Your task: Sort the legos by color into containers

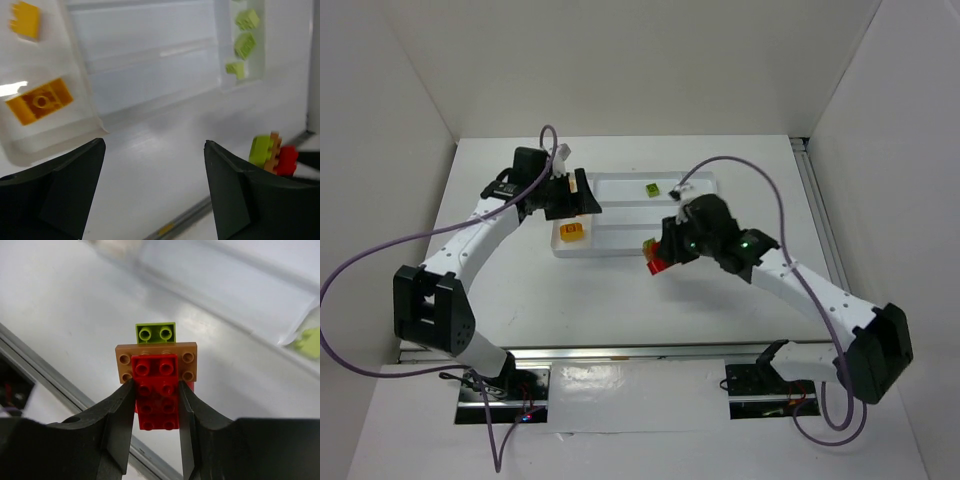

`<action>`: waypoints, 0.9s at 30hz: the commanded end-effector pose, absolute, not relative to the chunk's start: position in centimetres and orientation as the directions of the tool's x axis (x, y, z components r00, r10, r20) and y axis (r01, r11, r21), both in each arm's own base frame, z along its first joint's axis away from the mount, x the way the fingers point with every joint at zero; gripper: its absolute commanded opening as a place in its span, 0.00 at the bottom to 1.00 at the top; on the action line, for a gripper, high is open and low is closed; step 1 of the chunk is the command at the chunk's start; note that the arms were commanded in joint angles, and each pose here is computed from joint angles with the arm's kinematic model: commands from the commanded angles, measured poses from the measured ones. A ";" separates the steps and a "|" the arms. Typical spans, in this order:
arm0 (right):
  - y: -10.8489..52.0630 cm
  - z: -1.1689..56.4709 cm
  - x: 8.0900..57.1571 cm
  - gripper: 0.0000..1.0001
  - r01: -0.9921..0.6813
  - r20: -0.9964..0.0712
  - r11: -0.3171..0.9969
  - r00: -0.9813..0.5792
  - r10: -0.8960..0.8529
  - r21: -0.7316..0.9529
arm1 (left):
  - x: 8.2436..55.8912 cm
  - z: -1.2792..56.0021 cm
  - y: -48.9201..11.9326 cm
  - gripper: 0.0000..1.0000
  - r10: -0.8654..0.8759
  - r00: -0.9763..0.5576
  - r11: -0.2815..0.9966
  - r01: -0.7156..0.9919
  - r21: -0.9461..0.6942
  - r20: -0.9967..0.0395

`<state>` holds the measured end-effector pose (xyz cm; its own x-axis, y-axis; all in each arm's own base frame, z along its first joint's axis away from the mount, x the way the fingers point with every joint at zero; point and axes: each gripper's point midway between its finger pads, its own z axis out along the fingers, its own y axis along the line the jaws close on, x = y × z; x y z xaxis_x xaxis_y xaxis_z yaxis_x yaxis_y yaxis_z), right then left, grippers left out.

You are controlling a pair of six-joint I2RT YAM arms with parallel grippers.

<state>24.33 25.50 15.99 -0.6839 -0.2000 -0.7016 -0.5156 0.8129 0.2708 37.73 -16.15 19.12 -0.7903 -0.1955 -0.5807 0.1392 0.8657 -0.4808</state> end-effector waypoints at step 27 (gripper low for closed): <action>23.4 26.9 22.7 0.20 -0.672 -0.703 0.235 -0.705 0.088 0.703 | 26.0 24.4 -28.7 0.98 0.050 -0.687 0.015 0.726 -0.687 -0.725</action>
